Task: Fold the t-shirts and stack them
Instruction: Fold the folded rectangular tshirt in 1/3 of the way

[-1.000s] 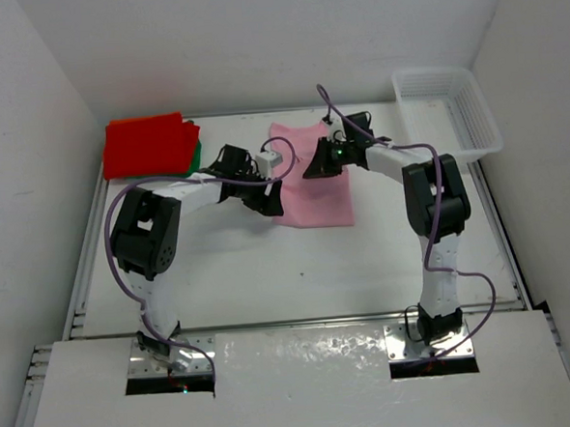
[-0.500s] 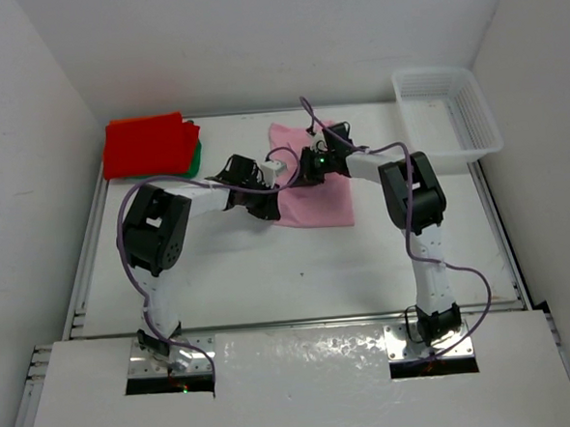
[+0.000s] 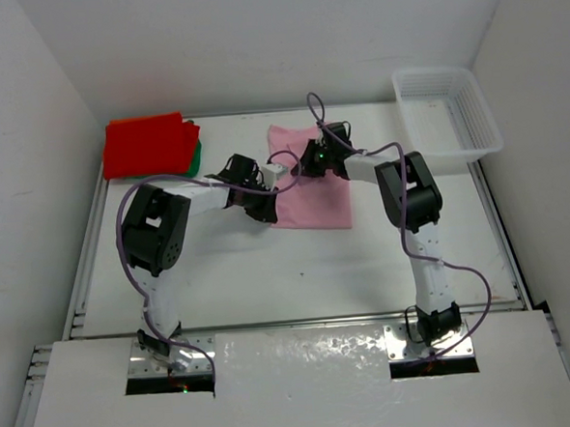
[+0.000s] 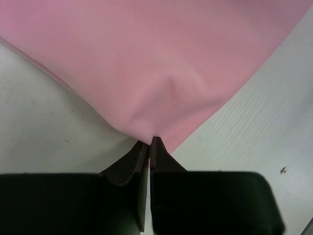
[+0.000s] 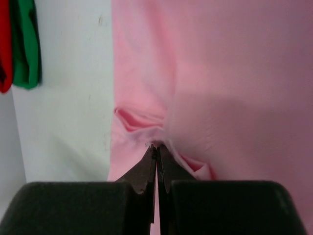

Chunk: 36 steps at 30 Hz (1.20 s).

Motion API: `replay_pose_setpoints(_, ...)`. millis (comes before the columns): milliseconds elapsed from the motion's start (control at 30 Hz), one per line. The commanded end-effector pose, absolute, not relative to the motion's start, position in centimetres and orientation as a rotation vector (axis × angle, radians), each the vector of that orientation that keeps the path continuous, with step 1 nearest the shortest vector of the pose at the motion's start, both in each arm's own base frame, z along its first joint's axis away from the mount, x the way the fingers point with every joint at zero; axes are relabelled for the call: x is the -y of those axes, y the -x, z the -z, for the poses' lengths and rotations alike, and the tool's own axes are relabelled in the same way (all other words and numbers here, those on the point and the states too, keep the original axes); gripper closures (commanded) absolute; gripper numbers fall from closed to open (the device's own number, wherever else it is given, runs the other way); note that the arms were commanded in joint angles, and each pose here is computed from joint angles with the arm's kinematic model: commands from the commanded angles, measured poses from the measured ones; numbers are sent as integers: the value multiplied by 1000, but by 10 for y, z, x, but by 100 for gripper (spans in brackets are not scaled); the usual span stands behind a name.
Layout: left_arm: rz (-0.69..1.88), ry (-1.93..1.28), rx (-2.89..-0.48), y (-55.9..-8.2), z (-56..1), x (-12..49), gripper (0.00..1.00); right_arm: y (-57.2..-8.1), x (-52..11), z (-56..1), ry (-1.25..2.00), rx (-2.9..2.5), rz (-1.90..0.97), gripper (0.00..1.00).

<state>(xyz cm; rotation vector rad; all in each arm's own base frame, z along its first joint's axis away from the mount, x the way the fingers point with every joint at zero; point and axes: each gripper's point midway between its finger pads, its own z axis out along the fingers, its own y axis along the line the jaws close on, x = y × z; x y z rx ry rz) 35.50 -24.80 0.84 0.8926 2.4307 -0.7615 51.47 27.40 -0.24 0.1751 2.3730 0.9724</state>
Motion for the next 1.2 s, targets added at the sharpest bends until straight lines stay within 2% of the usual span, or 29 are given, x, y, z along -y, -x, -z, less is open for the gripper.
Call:
replay_pose_setpoints(0, 725, -962, -2549, -330, 9, 228, 100, -555, -252, -11, -259, -2255, -863, 100)
replay_pose_setpoints(300, 702, -1002, -2595, -330, 8, 223, 100, -566, -265, 3, -194, -2313, -902, 100)
replay_pose_setpoints(400, 694, -1023, -2605, -329, 1, 221, 99, -580, -275, -11, -144, -2275, -955, 99)
replay_pose_setpoints(433, 693, -1029, -2607, -329, 0, 221, 92, -582, -278, -17, -129, -2263, -972, 97)
replay_pose_setpoints(467, 693, -1040, -2597, -329, -5, 221, 81, -585, -280, -24, -112, -2249, -984, 96)
replay_pose_setpoints(500, 675, -1050, -2590, -333, -11, 220, 75, -588, -282, -35, -92, -2231, -991, 95)
replay_pose_setpoints(533, 661, -1058, -2579, -337, -16, 220, 63, -595, -284, -52, -55, -2204, -985, 91)
replay_pose_setpoints(633, 565, -1089, -2533, -355, -40, 216, 50, -605, -281, -101, 25, -2145, -948, 85)
replay_pose_setpoints(733, 484, -1123, -2482, -371, -73, 213, 36, -612, -261, -148, 33, -2094, -889, 68)
replay_pose_setpoints(800, 409, -1158, -2446, -380, -95, 207, 35, -609, -244, -187, 44, -2049, -857, 65)
replay_pose_setpoints(900, 246, -1223, -2342, -394, -128, 193, 37, -573, -201, -191, 40, -2198, -716, 58)
replay_pose_setpoints(967, 143, -1362, -2185, -401, -149, 188, 40, -550, -178, -183, 35, -2279, -580, 53)
replay_pose_setpoints(1000, 91, -1431, -2126, -400, -154, 187, 41, -518, -164, -174, 57, -2353, -518, 51)
replay_pose_setpoints(1067, -2, -1748, -1901, -375, -147, 204, 42, -488, -151, -160, 44, -2419, -473, 47)
replay_pose_setpoints(1100, -46, -1850, -1829, -365, -143, 209, 42, -460, -144, -145, 15, -2471, -490, 44)
replay_pose_setpoints(1167, -48, -2050, -1716, -341, -117, 223, 41, -435, -140, -126, -27, -2523, -537, 42)
